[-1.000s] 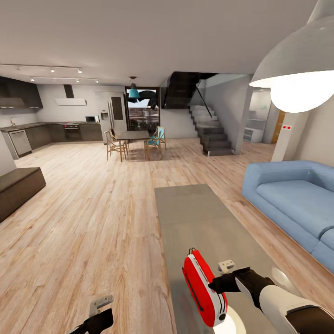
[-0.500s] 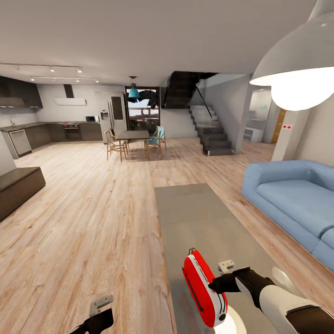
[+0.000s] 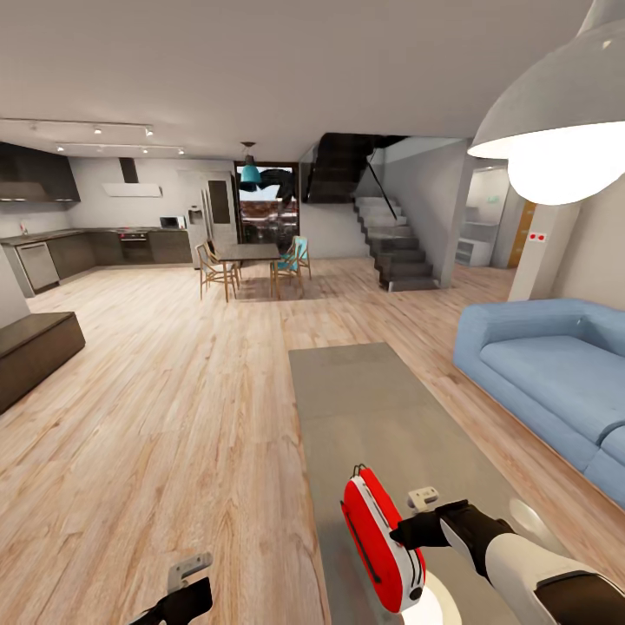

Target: Turn on the radio receiver that's on the table in the living room.

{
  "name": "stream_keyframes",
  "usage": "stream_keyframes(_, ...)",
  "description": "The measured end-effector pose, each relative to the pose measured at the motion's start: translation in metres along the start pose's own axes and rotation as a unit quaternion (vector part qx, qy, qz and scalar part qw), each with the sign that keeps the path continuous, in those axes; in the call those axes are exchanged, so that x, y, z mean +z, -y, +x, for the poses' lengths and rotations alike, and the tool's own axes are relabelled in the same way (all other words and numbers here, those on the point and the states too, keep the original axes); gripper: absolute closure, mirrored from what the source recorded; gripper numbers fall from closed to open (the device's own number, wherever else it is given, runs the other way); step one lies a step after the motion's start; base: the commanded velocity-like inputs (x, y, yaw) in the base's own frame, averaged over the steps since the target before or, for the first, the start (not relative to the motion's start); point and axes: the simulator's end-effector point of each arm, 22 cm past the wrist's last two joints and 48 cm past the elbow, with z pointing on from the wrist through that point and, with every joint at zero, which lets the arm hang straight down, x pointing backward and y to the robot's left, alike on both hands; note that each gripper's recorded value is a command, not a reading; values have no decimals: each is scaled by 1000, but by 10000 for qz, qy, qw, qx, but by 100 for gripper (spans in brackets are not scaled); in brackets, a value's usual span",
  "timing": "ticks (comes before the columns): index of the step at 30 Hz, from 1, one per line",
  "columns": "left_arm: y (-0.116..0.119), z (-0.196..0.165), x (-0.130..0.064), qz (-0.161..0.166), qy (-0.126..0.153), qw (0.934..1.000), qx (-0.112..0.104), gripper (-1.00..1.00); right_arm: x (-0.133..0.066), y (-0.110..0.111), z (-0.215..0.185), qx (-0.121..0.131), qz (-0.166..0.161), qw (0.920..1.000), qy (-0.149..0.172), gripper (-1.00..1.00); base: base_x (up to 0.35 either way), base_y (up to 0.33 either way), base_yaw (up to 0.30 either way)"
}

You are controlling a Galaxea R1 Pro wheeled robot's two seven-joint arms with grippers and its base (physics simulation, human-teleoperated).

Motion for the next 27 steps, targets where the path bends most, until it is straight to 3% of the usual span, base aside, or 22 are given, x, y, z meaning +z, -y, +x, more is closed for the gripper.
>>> stream_keyframes(27,-1,3,5,5,-1,10000,-2,100,5,0,3,-6,-3,10000,-2,100,0,0,0)
